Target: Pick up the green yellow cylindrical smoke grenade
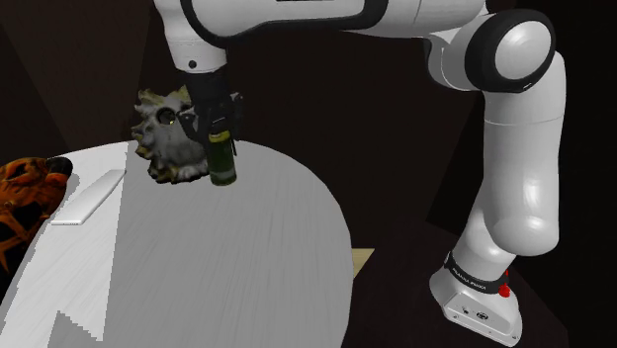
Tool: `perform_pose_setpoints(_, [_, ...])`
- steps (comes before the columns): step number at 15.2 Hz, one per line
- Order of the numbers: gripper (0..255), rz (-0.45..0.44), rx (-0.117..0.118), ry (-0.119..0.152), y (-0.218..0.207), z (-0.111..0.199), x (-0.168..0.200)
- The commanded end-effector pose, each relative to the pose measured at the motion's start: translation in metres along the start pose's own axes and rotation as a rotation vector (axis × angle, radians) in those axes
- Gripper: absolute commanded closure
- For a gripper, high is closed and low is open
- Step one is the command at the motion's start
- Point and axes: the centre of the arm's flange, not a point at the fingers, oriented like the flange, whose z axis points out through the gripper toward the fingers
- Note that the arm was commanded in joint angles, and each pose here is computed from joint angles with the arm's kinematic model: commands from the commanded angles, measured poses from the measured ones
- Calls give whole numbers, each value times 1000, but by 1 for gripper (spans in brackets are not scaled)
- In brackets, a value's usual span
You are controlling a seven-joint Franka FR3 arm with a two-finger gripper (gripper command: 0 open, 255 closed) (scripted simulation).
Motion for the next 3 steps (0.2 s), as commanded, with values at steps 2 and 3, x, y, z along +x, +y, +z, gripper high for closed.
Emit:
perform_pose_setpoints(2, [255, 0, 0, 0, 2, -12, 1])
perform_pose_setpoints(3, [255, 0, 0, 0, 2, -12, 1])
